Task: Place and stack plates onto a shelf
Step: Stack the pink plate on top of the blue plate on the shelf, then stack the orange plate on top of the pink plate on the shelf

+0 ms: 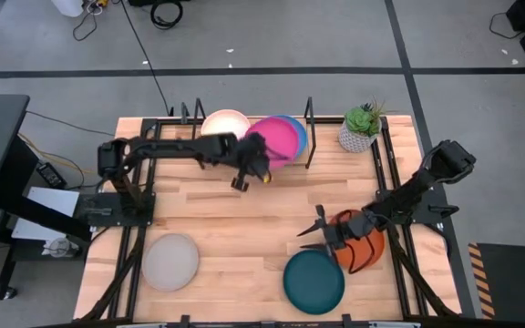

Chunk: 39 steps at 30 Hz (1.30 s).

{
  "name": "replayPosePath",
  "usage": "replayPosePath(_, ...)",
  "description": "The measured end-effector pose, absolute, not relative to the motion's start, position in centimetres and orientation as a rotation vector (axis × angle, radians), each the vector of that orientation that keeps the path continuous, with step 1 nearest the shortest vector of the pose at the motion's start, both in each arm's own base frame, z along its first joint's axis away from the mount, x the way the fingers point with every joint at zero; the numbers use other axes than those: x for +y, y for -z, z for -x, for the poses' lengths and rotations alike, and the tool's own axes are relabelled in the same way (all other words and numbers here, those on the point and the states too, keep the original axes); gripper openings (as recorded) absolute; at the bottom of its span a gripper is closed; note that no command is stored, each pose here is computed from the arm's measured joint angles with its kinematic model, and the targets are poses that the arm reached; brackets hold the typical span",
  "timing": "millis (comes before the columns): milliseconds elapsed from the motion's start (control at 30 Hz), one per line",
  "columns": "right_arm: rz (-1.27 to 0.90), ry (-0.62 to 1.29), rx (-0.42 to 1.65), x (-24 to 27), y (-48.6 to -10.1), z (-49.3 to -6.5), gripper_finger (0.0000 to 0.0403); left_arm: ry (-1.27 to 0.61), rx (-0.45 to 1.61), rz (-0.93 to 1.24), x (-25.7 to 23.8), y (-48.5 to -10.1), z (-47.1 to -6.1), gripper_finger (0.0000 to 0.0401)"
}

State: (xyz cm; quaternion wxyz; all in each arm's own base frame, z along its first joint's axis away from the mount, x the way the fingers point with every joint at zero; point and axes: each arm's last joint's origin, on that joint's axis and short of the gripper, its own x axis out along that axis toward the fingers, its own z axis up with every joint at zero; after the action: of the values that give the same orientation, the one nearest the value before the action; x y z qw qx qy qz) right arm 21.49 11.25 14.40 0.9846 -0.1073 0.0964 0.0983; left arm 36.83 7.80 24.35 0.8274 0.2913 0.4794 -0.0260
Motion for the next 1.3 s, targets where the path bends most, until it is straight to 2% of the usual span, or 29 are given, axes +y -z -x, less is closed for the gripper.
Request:
replayPosePath(233,0.226,-0.154,0.197,12.0,-14.3,-21.0,0.0164,0.102,0.829,-0.627,13.2,-24.6,-37.0,0.0015)
replayPosePath(467,0.228,-0.139,0.210,12.1,-14.2,-20.8,0.0164,0.151,0.875,-0.623,15.9,-21.7,-37.1,0.0021)
replayPosePath(733,0.223,-0.139,0.211,12.2,-14.2,-20.8,0.0164,0.160,0.859,-0.666,15.8,-20.6,-38.0,0.0033)
replayPosePath(1067,0.232,-0.140,0.218,12.1,-14.1,-20.8,0.0164,0.093,0.842,-0.579,15.6,-21.5,-38.4,0.0112)
replayPosePath(1300,0.268,-0.136,0.223,12.1,-14.1,-20.8,0.0164,-0.077,0.933,-0.506,13.0,-24.2,-38.3,0.0107)
